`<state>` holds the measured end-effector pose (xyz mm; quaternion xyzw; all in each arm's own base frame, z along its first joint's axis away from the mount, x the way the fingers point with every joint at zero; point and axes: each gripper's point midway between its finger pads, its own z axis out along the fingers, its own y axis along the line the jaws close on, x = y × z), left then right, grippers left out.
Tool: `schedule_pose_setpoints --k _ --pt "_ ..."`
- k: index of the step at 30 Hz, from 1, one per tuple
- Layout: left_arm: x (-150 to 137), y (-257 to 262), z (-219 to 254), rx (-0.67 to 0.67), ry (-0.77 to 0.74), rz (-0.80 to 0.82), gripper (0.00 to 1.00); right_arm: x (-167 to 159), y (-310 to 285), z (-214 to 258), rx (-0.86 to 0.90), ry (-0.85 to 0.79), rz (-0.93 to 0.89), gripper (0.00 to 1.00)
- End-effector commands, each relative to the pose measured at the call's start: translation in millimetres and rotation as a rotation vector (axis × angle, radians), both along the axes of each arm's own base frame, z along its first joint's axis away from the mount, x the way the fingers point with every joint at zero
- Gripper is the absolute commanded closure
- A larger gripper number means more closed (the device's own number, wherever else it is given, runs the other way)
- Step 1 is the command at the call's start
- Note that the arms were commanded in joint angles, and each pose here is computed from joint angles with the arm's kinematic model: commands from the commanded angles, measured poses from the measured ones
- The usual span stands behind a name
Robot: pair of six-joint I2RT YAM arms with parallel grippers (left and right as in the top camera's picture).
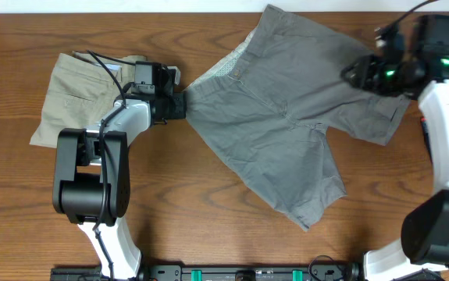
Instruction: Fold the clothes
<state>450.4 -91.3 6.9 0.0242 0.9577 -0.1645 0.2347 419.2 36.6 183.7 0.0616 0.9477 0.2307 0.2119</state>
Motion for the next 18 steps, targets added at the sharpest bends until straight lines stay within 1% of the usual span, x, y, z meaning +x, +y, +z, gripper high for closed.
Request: schedule_pose_setpoints --k 1,3,4,7,8,11,13,16,18 --pt "-1 -1 3 -0.025 0.008 -0.009 0.94 -18 13 -37 -0.076 0.133 0.015 0.55" --pt "-3 8 11 -0.009 0.011 0.019 0.94 -31 14 -58 -0.132 0.216 -0.018 0.55" --pt "-4 19 14 0.020 0.021 0.068 0.94 -37 15 -68 -0.151 0.252 -0.033 0.55" --pt "-14 61 29 0.148 0.049 0.237 0.94 -56 17 -99 -0.167 0.353 -0.094 0.64" --pt "-18 69 35 0.174 0.052 0.261 0.94 -61 18 -109 -0.168 0.376 -0.105 0.68" --pt "-29 82 53 0.228 0.054 0.295 0.94 -75 10 -139 -0.200 0.430 -0.166 0.74" --pt "-38 88 61 0.256 0.063 0.312 0.94 -76 7 -156 -0.206 0.423 -0.204 0.79" --pt "-48 88 64 0.256 0.094 0.319 0.94 -66 6 -174 -0.191 0.362 -0.235 0.84" --pt "-53 88 62 0.259 0.118 0.317 0.94 -56 -2 -185 -0.218 0.299 -0.287 0.91"
